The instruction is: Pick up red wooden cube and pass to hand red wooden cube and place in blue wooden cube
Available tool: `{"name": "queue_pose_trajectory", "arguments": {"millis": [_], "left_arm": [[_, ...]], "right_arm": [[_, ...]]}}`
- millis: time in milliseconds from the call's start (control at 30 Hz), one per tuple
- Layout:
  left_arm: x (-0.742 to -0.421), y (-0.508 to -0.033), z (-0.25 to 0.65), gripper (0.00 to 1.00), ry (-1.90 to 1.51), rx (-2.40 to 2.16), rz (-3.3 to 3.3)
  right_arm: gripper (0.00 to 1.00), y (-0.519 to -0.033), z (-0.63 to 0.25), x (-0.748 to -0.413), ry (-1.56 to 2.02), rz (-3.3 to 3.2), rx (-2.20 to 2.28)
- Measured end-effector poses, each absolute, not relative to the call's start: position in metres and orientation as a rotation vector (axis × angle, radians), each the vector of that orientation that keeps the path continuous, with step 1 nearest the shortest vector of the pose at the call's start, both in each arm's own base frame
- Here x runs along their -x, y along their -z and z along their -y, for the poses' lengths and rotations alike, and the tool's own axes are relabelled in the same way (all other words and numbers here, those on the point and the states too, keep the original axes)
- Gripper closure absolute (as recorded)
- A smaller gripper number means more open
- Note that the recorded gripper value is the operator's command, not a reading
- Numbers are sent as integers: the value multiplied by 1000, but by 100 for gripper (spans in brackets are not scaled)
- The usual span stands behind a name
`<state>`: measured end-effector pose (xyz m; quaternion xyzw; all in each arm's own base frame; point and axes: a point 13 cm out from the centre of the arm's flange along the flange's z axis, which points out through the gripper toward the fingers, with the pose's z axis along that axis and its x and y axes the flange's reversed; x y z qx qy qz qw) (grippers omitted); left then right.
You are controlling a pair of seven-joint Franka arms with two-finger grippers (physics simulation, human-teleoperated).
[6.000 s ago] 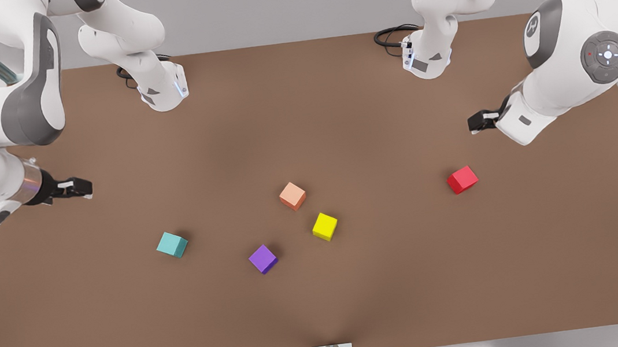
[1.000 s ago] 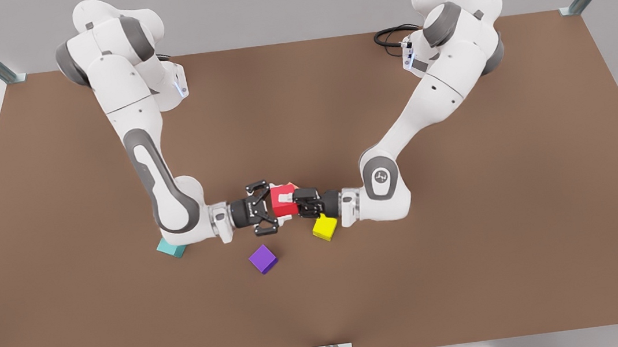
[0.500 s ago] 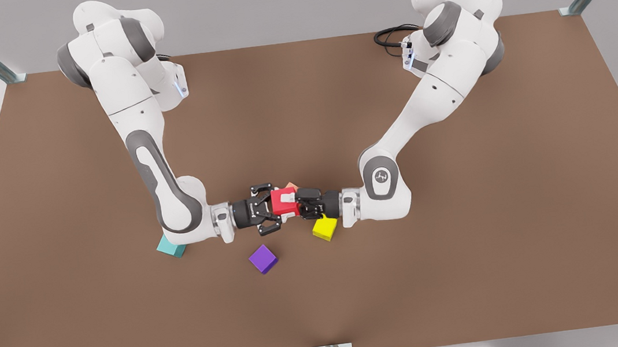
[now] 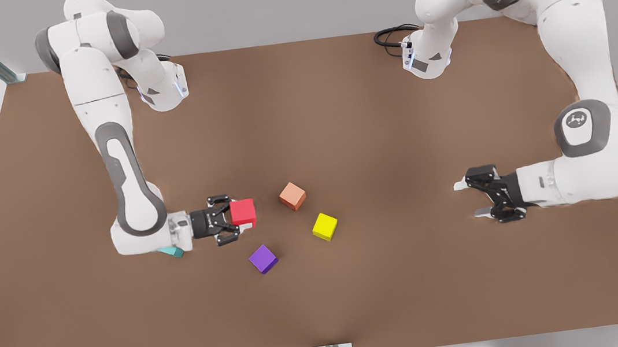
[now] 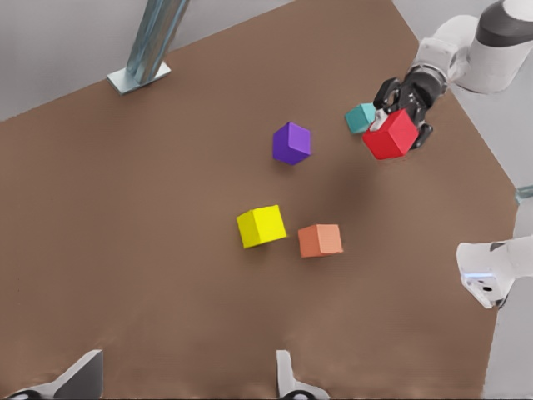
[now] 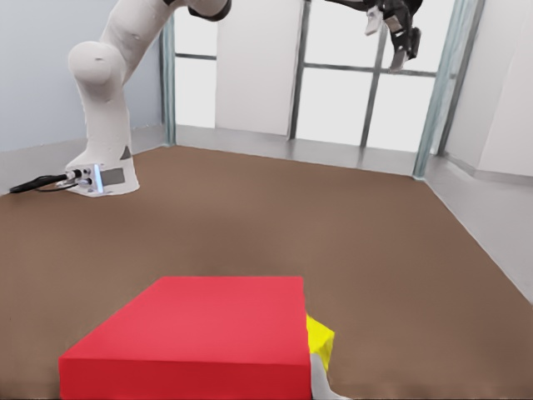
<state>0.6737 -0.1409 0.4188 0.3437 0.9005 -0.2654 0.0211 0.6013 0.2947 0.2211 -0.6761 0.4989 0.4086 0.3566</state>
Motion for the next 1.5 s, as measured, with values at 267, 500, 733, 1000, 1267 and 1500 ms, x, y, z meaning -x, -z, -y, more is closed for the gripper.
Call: {"name": "queue_pose_trajectory", "arguments": {"millis": [267,500,733,1000,1267,1500], "left_arm": [[-554,-417,31,0,-7,-674,-3348],[-548,-412,35,0,-47,-537,-3409],[-546,-407,32,0,-66,-420,-3441],[-547,-397,32,0,-72,-332,-3471],[-547,-395,21,0,-15,-222,-3484],[-547,-395,21,0,13,-180,-3488]], "right_arm": [[46,-187,-79,-591,-612,-1754,2453],[46,-160,-49,-590,-388,-1950,2546],[46,-139,-36,-610,-203,-2082,2453],[46,-113,-47,-609,-147,-2176,2347],[0,-106,-52,-611,-105,-2229,2264],[0,-102,-53,-616,-87,-2261,2210]]}}
